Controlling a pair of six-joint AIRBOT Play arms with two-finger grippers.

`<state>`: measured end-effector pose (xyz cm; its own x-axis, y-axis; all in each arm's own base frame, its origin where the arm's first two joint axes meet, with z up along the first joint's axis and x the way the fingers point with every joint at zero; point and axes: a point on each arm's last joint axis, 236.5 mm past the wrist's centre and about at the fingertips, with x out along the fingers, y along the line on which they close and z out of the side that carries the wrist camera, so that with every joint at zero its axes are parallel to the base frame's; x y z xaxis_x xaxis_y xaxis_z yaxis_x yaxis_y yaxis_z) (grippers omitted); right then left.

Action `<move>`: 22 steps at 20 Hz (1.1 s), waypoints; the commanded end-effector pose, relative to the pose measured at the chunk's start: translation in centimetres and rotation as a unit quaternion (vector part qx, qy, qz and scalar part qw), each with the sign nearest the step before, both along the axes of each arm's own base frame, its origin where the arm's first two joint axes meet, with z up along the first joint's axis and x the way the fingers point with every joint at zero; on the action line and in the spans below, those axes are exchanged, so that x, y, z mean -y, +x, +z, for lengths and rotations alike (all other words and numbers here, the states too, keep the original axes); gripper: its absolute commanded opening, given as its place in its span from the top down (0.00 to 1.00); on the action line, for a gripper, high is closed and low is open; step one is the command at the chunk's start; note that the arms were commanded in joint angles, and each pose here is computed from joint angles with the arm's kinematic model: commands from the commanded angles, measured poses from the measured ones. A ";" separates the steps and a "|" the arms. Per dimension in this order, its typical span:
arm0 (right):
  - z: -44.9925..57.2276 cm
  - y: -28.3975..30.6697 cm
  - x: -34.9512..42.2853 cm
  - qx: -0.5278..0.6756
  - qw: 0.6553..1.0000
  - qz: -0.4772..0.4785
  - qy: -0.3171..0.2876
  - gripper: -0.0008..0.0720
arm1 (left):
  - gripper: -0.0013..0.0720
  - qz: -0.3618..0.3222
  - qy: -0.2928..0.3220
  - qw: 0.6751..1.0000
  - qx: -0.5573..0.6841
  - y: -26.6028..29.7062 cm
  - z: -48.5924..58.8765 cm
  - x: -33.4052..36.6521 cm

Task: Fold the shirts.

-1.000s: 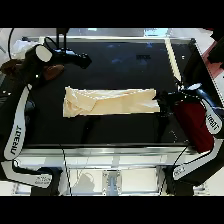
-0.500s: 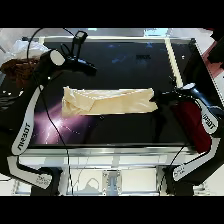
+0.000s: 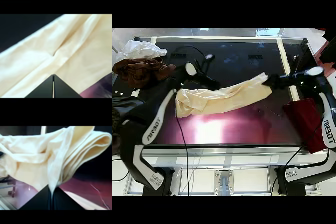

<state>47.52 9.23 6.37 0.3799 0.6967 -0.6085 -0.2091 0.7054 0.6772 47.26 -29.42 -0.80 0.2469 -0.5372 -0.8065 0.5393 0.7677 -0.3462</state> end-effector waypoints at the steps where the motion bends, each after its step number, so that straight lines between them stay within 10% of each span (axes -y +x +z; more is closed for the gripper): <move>1: 6.5 -0.3 -2.8 0.047 0.998 0.027 0.006 0.95 | 0.97 -0.007 0.013 0.998 -0.065 -2.5 -5.2 2.8; 10: 7.5 -3.0 -12.1 0.050 0.992 0.113 -0.011 0.95 | 0.97 -0.025 0.018 0.998 -0.047 -1.6 -4.7 4.1; 22: 8.0 -1.7 -28.1 0.139 0.985 0.084 0.059 0.95 | 0.97 0.115 0.155 0.977 0.090 4.4 12.8 -17.9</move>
